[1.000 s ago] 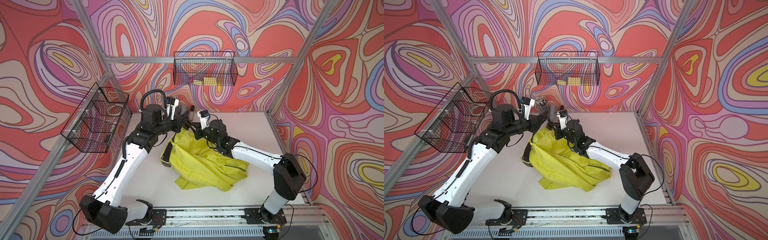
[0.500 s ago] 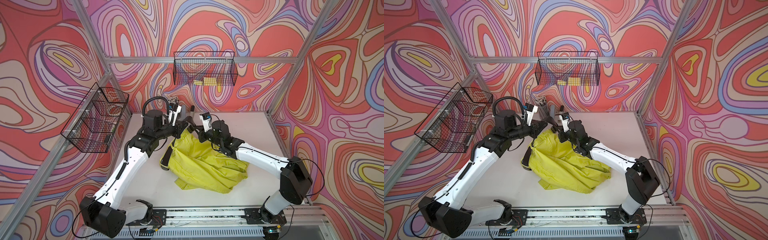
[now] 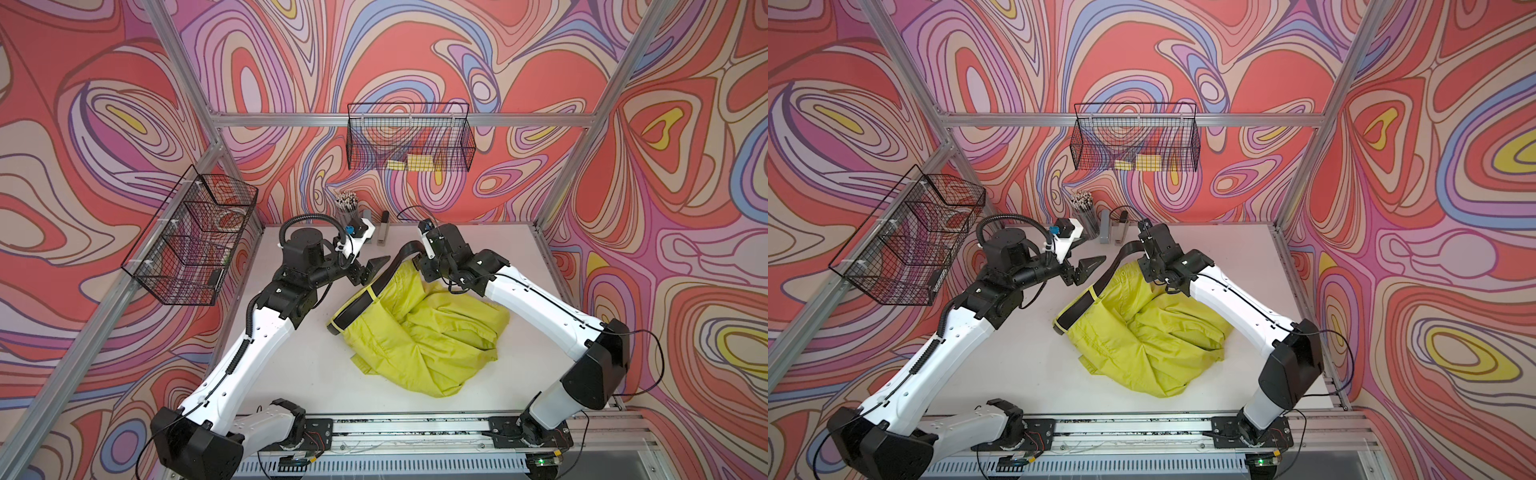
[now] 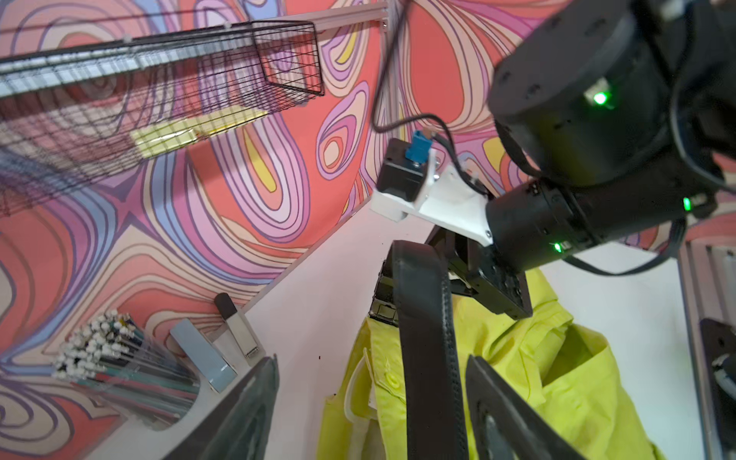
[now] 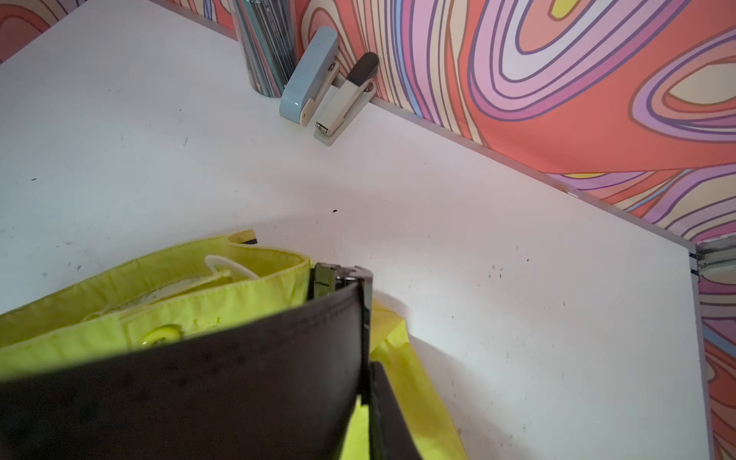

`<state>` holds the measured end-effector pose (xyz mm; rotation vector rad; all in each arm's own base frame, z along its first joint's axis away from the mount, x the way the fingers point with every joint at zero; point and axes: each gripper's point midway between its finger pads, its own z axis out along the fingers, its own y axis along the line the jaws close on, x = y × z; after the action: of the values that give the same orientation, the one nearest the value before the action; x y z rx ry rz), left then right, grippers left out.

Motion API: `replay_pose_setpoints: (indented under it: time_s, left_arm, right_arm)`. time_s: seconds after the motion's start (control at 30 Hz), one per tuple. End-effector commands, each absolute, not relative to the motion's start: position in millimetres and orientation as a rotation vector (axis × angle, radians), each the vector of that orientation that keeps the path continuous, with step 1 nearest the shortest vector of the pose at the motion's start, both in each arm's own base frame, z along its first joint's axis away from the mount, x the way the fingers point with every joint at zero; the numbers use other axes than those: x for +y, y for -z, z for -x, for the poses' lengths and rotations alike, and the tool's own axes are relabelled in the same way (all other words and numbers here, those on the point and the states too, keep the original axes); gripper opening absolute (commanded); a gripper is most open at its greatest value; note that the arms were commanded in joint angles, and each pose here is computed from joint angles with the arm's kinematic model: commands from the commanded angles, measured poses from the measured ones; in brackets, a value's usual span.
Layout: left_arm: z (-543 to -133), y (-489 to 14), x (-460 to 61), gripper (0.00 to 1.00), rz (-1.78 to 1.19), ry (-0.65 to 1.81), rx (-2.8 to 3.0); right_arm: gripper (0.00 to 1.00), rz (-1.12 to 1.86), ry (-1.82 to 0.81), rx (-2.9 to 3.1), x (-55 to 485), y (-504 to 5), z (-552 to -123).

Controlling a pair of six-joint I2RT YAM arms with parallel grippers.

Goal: Remove the belt from the trousers

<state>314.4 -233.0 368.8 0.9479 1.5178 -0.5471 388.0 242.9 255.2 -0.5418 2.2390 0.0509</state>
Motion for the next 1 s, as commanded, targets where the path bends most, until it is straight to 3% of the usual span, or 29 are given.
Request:
replay_pose_setpoints:
  time_s: [0.0,0.37,0.53,0.63,0.8,0.83,0.87,0.97]
  left_arm:
    - [-301.4,-371.7,-259.2,0.79,-1.135,0.425,1.337]
    - [-334.4,-357.3,-290.1,0.77,-1.131,0.233,1.305]
    - [-353.0,-352.4,-297.5,0.69,-1.125,0.170,1.312]
    - [-359.5,-354.8,-304.1,0.54,-1.123,0.166,1.304]
    - [-362.3,-366.6,-307.7,0.06,-1.076,0.201,1.324]
    - [-362.0,-369.4,-306.6,0.00,-1.060,0.212,1.335]
    - [-361.5,-372.7,-304.4,0.00,-1.039,0.224,1.352]
    - [-359.2,-380.8,-298.4,0.00,-0.986,0.267,1.421]
  right_arm:
    - [0.00,0.573,-0.028,2.299,239.6,-253.0,-383.1]
    - [0.00,0.618,-0.095,2.360,250.5,-258.4,-376.3]
    - [0.00,0.647,-0.136,2.381,255.1,-258.3,-371.2]
    - [0.00,0.679,-0.170,2.395,260.5,-255.4,-367.7]
    - [0.00,0.701,-0.190,2.400,264.6,-250.1,-367.1]
    - [0.00,0.698,-0.191,2.394,264.5,-250.2,-367.5]
    - [0.00,0.682,-0.194,2.375,264.2,-252.3,-369.3]
    - [0.30,0.611,-0.264,2.261,263.0,-269.2,-372.1]
